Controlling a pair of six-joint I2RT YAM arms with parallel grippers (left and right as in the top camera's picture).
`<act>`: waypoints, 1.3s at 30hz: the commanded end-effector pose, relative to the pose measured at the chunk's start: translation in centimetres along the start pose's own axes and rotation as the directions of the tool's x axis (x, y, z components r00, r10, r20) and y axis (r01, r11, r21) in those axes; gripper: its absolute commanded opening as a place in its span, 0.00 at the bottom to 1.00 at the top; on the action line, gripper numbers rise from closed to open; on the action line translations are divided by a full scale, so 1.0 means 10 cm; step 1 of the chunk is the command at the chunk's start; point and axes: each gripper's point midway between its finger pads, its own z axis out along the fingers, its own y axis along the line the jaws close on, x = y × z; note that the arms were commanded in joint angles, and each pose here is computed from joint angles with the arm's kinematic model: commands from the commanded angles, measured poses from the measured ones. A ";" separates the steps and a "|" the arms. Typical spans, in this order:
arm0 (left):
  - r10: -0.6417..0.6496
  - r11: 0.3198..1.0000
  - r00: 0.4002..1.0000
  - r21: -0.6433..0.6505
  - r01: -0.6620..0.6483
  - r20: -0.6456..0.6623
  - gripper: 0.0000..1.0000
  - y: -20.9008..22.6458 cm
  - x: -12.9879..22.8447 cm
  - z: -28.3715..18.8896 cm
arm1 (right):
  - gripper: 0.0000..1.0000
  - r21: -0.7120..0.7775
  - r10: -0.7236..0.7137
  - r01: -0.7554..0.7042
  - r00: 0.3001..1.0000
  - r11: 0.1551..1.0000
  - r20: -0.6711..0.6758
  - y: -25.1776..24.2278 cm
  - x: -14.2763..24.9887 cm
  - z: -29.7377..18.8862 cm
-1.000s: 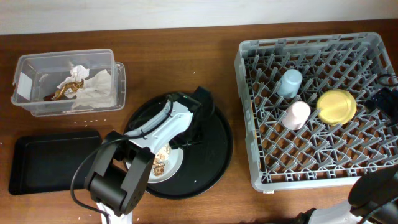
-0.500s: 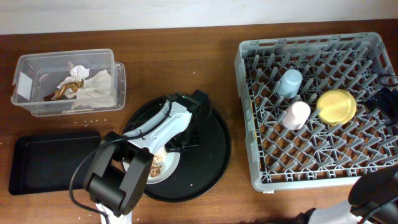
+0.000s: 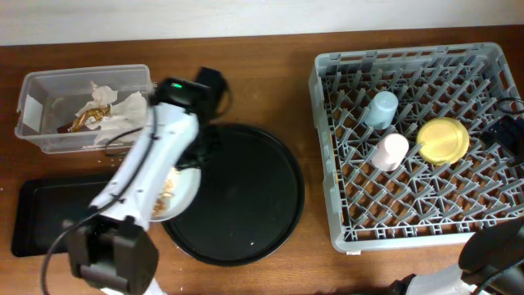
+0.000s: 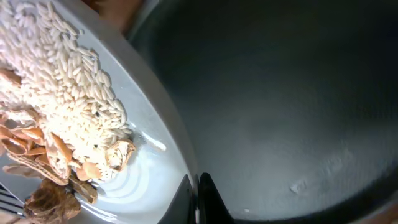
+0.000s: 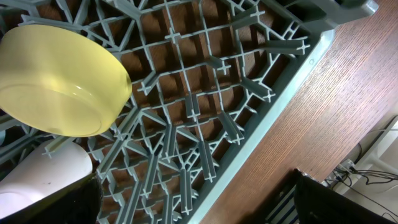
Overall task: Sort waste into correct bins and load items into the dishwasher rack
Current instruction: 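Tilt the plate over the black rectangular tray to dump the scraps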
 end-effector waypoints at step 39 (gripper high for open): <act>-0.484 0.275 0.875 0.953 0.131 0.020 0.01 2.45 -0.85 -0.84 | 0.99 0.011 0.011 -0.011 1.000 1.000 -0.013 -0.02 0.00 0.05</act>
